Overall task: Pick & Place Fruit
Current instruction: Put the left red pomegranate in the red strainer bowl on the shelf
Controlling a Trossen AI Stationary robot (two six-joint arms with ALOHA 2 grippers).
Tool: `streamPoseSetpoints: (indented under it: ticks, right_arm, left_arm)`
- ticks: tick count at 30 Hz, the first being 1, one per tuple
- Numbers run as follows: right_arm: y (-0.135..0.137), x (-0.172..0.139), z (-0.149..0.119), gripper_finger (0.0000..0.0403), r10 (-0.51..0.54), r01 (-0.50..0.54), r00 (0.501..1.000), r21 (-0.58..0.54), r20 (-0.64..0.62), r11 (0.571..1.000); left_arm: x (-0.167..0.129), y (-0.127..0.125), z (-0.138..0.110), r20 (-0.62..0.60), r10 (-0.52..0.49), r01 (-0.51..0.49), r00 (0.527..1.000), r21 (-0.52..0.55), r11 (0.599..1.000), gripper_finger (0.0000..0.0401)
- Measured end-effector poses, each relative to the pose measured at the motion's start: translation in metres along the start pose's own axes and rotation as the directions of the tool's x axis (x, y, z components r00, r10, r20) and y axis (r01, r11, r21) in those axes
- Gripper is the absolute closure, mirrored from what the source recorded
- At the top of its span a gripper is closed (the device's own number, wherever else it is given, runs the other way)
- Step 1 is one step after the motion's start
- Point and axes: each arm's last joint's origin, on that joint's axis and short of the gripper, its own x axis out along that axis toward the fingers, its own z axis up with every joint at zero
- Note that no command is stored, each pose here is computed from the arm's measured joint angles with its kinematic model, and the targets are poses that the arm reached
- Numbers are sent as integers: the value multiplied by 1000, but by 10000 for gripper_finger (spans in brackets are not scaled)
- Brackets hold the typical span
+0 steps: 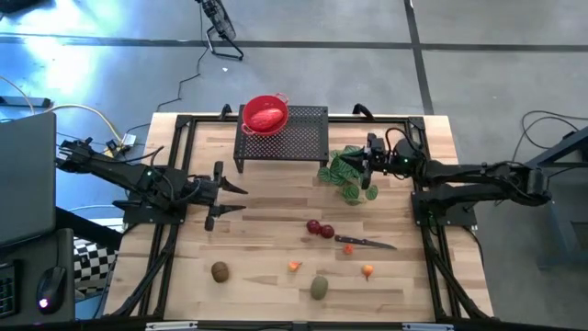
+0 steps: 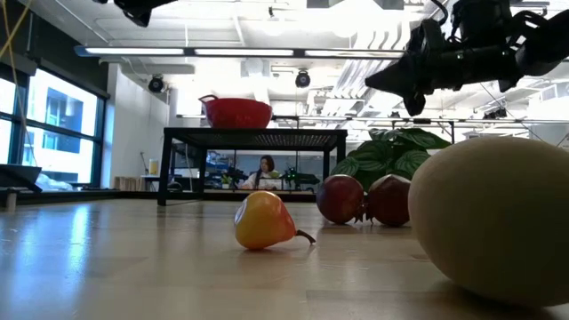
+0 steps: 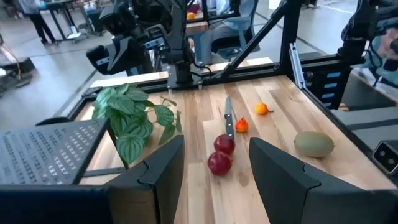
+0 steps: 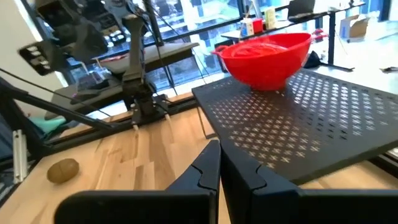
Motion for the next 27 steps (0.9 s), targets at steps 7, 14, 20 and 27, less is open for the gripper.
streamPoseSetpoints:
  ticks: [7, 14, 20, 27]
  right_arm:
    - [12, 1, 3, 400, 49, -48, 998, -13, 47, 999]
    - [21, 2, 4, 400, 65, -64, 995, -18, 76, 998]
    - [29, 3, 2, 400, 65, -62, 995, -50, 77, 997]
    - [38, 3, 1, 400, 66, -59, 993, -78, 95, 995]
  left_arm:
    - [-2, 1, -3, -35, 36, -35, 999, 14, 999, 226]
    - [-5, 4, -2, -23, 88, -87, 996, 11, 996, 226]
    - [-12, 8, 1, 7, 136, -136, 991, 3, 991, 226]
    - [-14, 11, 0, -13, 229, -229, 973, 4, 973, 226]
